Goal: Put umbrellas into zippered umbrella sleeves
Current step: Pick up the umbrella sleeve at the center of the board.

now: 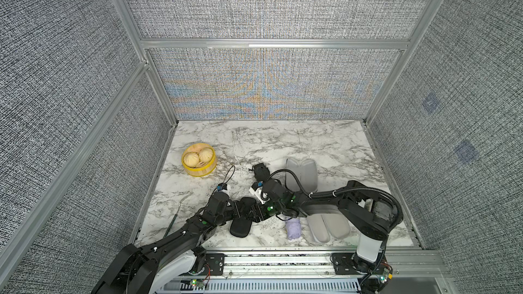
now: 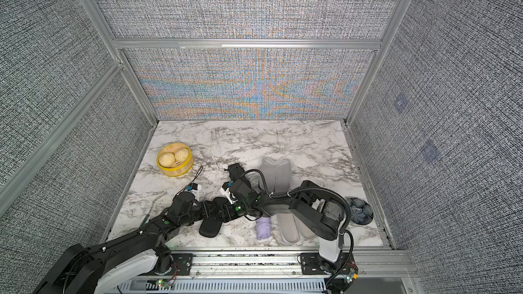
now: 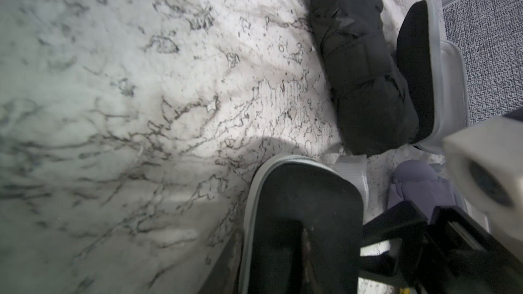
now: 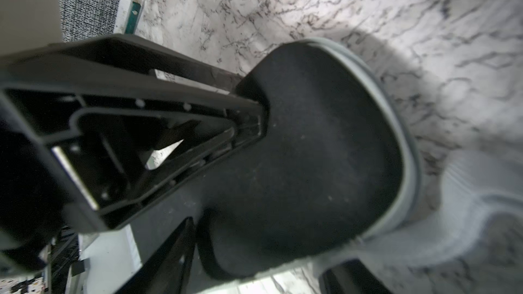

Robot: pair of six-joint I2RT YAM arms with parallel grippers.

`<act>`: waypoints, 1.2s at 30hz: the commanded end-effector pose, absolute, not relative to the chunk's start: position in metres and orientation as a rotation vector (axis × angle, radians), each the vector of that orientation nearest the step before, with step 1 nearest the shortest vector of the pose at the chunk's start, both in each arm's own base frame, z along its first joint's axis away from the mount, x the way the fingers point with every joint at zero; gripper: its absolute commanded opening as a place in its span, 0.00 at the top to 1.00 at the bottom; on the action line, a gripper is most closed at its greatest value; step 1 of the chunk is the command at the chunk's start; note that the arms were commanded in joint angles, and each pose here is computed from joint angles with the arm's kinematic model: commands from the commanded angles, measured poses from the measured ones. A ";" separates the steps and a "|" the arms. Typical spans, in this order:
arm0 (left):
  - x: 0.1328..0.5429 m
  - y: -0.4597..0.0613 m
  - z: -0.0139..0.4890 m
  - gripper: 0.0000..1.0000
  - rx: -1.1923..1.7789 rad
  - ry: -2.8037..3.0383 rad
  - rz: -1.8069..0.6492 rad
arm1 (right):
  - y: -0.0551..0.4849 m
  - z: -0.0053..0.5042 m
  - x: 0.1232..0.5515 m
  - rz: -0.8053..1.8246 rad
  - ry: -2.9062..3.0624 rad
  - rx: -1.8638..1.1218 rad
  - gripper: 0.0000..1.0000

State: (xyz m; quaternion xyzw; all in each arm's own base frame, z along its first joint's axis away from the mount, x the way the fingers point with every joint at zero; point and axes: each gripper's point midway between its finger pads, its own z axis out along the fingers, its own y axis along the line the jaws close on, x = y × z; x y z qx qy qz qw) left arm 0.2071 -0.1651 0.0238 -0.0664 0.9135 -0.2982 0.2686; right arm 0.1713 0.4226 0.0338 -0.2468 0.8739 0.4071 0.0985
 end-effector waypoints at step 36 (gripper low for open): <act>0.179 -0.182 0.001 0.83 -0.117 2.619 -0.930 | 0.444 0.045 0.226 1.403 2.391 -0.306 0.57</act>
